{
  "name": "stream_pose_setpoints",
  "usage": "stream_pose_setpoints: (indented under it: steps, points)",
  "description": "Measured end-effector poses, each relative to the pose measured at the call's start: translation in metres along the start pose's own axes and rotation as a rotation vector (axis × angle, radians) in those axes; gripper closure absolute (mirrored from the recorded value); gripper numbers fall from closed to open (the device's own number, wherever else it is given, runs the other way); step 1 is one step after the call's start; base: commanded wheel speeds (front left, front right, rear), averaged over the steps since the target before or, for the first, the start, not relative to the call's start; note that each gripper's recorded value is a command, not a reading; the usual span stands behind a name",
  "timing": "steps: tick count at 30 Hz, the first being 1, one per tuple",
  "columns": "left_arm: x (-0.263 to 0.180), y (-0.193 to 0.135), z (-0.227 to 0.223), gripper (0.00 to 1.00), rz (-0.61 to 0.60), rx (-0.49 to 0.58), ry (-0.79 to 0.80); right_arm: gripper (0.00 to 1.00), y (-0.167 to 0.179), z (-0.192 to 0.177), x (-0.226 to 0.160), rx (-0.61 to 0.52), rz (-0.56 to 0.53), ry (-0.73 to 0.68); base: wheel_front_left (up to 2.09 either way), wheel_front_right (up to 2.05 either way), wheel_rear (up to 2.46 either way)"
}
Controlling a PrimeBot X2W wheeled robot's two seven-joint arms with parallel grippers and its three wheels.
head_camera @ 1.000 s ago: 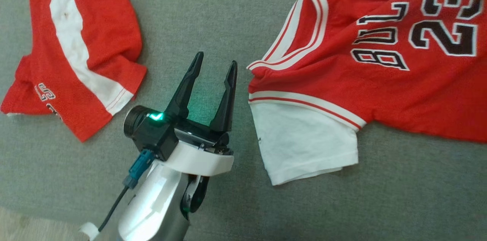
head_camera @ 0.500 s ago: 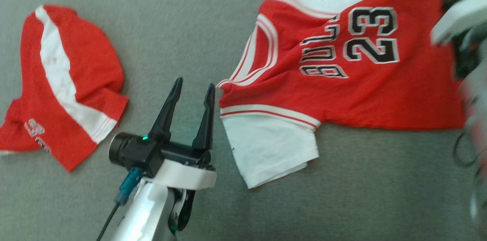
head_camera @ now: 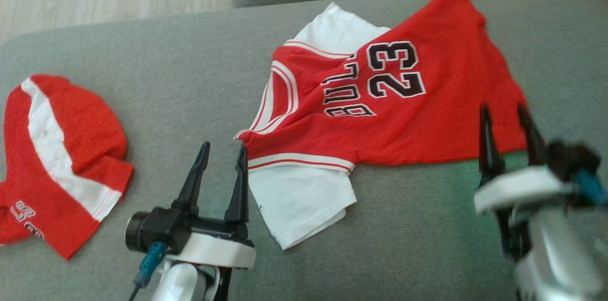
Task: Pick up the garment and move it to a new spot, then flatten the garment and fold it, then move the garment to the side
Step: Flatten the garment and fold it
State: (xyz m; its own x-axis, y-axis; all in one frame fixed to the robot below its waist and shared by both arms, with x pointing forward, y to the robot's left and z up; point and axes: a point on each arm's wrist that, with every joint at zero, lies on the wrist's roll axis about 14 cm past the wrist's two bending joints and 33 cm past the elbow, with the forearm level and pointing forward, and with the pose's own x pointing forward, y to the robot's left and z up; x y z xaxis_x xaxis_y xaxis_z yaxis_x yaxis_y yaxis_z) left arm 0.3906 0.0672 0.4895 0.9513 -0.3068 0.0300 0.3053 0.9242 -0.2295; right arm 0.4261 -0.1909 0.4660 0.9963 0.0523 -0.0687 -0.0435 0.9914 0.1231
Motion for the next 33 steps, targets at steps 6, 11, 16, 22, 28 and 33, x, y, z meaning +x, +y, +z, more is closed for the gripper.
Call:
stream_pose_setpoints:
  steps: [6,11,16,22,28,33]
  points:
    - [-0.003,-0.005,-0.003,0.00,-0.005,-0.013,0.008,0.00,-0.006,-0.010,-0.039,0.038,-0.053,0.000,0.00,0.00,0.00]
    - [-0.010,-0.005,-0.010,0.00,0.000,-0.019,0.031,0.00,-0.004,-0.001,-0.041,0.031,-0.052,-0.030,0.00,0.00,0.00]
    - [-0.014,-0.008,-0.015,0.00,-0.005,-0.025,0.048,0.00,-0.002,0.005,-0.040,0.033,-0.049,-0.049,0.00,0.00,0.00]
    - [-0.032,-0.021,-0.058,0.00,-0.035,-0.047,0.191,0.00,-0.004,0.008,-0.042,0.031,-0.054,-0.061,0.00,0.00,0.00]
    - [-0.055,-0.028,-0.109,0.00,-0.045,-0.076,0.411,0.00,-0.005,0.007,-0.043,0.034,-0.061,-0.057,0.00,0.00,0.00]
    - [-0.059,-0.038,-0.132,0.00,-0.082,-0.096,0.536,0.00,-0.010,0.002,-0.044,0.036,-0.075,-0.044,0.00,0.00,0.00]
